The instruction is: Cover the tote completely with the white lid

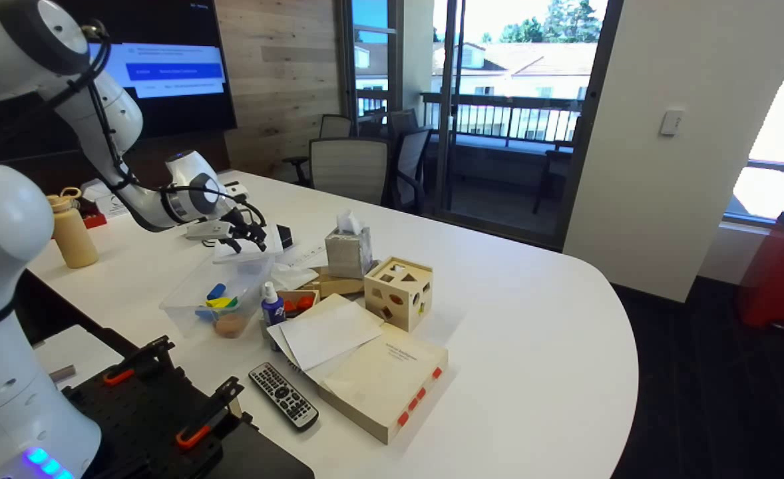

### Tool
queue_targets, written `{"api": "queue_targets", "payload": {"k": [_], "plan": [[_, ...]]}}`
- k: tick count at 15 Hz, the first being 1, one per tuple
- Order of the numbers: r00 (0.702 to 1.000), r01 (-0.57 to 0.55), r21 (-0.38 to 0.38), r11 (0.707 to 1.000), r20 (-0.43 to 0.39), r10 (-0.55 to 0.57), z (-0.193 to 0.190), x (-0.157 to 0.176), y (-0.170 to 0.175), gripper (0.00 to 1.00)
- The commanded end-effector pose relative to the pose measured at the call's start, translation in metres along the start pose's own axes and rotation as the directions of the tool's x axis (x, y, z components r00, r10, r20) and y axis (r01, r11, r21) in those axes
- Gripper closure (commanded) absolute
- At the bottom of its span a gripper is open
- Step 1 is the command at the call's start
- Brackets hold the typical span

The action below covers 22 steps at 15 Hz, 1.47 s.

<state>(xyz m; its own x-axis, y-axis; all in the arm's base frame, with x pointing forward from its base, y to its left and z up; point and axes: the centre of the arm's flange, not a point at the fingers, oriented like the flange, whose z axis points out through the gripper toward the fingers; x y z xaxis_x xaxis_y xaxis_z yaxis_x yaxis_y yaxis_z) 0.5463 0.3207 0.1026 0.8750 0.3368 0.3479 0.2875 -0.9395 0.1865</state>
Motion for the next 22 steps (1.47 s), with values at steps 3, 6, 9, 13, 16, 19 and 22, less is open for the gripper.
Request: {"api": "queue_targets", "payload": {"k": [3, 6, 9, 13, 16, 19, 22], "plan": [[0.995, -0.006, -0.034, 0.999, 0.098, 0.009, -0.005, -0.01, -0.02, 0.0], [0.992, 0.0, -0.031, 1.0, 0.129, 0.004, -0.004, -0.014, -0.026, 0.0], [0.988, 0.012, -0.03, 0.999, 0.157, -0.007, -0.007, -0.019, -0.03, 0.0], [0.983, 0.012, -0.035, 0.999, 0.183, -0.005, -0.012, -0.021, -0.025, 0.0], [0.98, 0.0, -0.042, 0.999, 0.201, 0.009, -0.017, -0.019, -0.017, 0.0], [0.972, -0.014, -0.051, 0.999, 0.233, 0.026, -0.024, -0.015, -0.004, 0.0], [0.959, -0.016, -0.054, 0.998, 0.281, 0.031, -0.027, -0.01, 0.01, 0.0]]}}
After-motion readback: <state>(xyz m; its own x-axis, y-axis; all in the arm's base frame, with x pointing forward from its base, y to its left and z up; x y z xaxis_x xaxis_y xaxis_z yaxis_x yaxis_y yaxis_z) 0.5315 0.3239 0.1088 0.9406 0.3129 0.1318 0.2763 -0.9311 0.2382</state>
